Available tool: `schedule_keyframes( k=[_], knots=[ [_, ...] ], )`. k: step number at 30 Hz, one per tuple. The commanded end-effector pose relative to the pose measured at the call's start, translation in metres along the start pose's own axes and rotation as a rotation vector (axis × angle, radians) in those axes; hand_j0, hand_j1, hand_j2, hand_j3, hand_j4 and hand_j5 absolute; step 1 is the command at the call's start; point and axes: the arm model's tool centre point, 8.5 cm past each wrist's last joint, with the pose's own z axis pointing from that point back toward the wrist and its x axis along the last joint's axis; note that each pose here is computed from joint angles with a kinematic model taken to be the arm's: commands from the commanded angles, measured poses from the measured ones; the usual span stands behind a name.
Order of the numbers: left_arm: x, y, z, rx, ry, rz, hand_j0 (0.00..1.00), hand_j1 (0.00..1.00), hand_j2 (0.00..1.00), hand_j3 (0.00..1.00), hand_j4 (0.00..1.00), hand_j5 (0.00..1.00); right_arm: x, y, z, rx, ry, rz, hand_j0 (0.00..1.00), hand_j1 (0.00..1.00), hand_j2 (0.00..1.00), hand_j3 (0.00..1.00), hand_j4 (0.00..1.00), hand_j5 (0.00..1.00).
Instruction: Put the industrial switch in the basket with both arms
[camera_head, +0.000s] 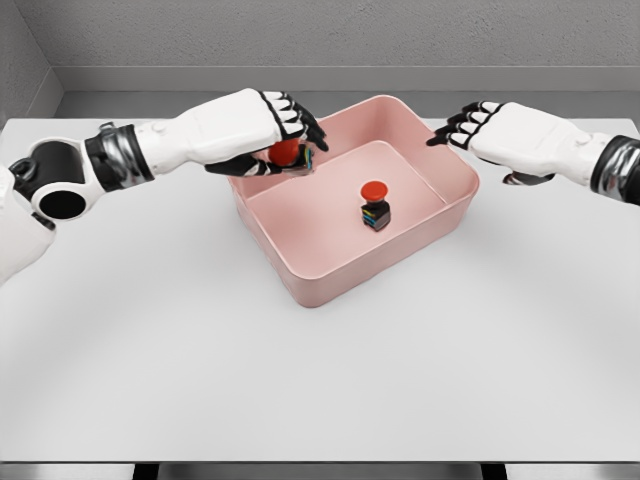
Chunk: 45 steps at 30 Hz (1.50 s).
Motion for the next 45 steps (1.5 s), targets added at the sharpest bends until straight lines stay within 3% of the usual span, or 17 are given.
schedule_keyframes(
  k=[1, 9, 16, 27, 32, 34, 38, 45],
  knots=[
    [0.004, 0.003, -0.003, 0.011, -0.015, 0.001, 1.0, 1.0, 1.0, 1.0, 1.0, 1.0, 0.0, 0.0, 0.003, 0.002, -0.007, 0.008, 1.0, 1.0, 1.0, 1.0, 1.0, 1.0],
    [0.008, 0.009, -0.006, 0.02, -0.029, -0.011, 1.0, 1.0, 1.0, 1.0, 1.0, 1.0, -0.002, 0.002, 0.005, 0.011, -0.002, 0.007, 1.0, 1.0, 1.0, 1.0, 1.0, 1.0],
    [0.027, 0.022, -0.039, 0.075, -0.108, -0.021, 1.0, 1.0, 1.0, 1.0, 1.0, 1.0, -0.002, 0.001, 0.005, 0.007, -0.002, 0.007, 1.0, 1.0, 1.0, 1.0, 1.0, 1.0],
    [0.03, 0.025, -0.036, 0.08, -0.115, -0.025, 1.0, 1.0, 1.0, 1.0, 1.0, 1.0, -0.004, 0.001, 0.007, 0.011, 0.004, 0.01, 1.0, 1.0, 1.0, 1.0, 1.0, 1.0],
    [-0.003, 0.036, 0.012, 0.05, 0.011, -0.063, 1.0, 1.0, 1.0, 1.0, 1.0, 1.0, -0.005, 0.001, 0.008, 0.012, 0.007, 0.012, 1.0, 1.0, 1.0, 1.0, 1.0, 1.0],
    [-0.013, 0.038, 0.029, 0.076, 0.061, -0.06, 1.0, 1.0, 1.0, 1.0, 1.0, 1.0, -0.005, 0.001, 0.008, 0.012, 0.007, 0.012, 1.0, 1.0, 1.0, 1.0, 1.0, 1.0],
    [-0.029, 0.02, 0.063, 0.04, 0.155, -0.029, 1.0, 1.0, 1.0, 1.0, 1.0, 1.0, -0.004, 0.001, 0.008, 0.011, 0.006, 0.012, 1.0, 1.0, 1.0, 1.0, 1.0, 1.0],
    [-0.03, -0.007, 0.089, -0.019, 0.198, 0.011, 1.0, 1.0, 1.0, 1.0, 1.0, 1.0, -0.002, 0.0, 0.005, 0.007, -0.002, 0.01, 1.0, 1.0, 1.0, 1.0, 1.0, 1.0]
  ],
)
